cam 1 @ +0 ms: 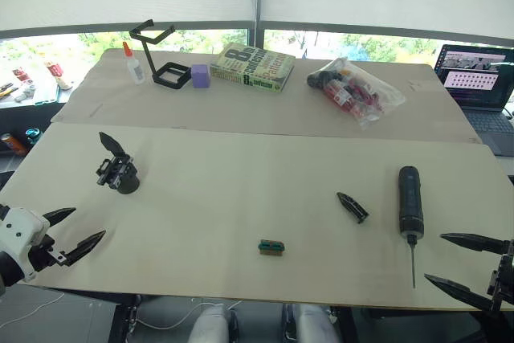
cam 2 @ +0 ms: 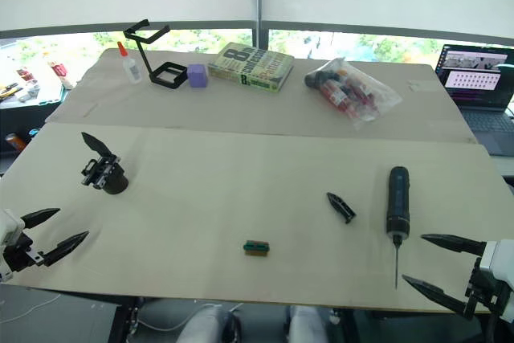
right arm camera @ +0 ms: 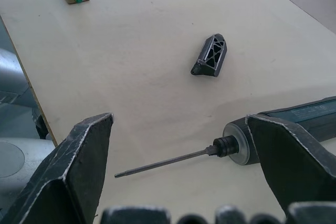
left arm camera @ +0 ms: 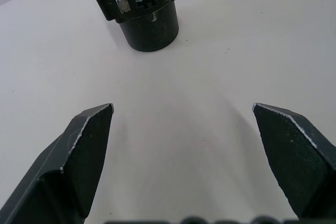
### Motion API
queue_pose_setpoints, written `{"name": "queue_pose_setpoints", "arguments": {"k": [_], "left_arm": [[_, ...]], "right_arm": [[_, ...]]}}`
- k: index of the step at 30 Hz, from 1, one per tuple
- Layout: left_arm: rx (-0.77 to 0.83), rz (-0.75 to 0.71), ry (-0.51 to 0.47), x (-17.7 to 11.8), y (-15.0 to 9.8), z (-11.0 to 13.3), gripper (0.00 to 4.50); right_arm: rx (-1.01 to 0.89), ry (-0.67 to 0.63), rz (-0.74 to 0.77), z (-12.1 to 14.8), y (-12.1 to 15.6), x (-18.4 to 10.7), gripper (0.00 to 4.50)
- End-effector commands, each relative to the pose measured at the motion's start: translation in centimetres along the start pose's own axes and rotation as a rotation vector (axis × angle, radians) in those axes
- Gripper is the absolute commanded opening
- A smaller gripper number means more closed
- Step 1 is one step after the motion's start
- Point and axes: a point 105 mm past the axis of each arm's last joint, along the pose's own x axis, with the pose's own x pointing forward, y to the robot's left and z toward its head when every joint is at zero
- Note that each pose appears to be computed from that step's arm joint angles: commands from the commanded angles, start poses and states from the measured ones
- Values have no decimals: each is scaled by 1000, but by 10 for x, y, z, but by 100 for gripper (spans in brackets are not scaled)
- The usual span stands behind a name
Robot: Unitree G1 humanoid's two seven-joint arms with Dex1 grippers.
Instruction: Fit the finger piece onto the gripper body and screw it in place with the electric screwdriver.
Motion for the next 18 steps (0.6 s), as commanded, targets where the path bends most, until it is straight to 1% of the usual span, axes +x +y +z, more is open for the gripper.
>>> {"name": "queue_pose_setpoints", "arguments": {"k": [1, 2, 3, 4, 7, 10, 12, 15, 18], "left_arm": [[-87, 68, -83, -9, 9, 10, 450], [-173, 105, -136, -13, 8, 11, 450], [-240, 149, -171, -18, 6, 9, 450], [-288, 181, -189, -23, 4, 5, 450], [-342, 297, -188, -37, 0, -10, 450], [-372, 379, -192, -46, -2, -18, 450], [-389, 405, -212, -44, -3, -17, 450], [-365, 378, -234, -28, -5, -7, 450], [-336, 334, -251, -11, -5, 4, 450]], "right_arm": [[-5, -96, -3, 21, 1, 10, 445], [15, -180, 15, 36, 6, 22, 445], [14, -284, 44, 54, 13, 31, 445], [7, -361, 68, 68, 19, 37, 445], [1, -490, 51, 95, 24, 50, 445], [-35, -573, 64, 110, 31, 61, 445], [-52, -611, 73, 116, 33, 68, 445], [-62, -638, 155, 125, 43, 76, 445], [-57, -656, 167, 133, 44, 81, 445]]}}
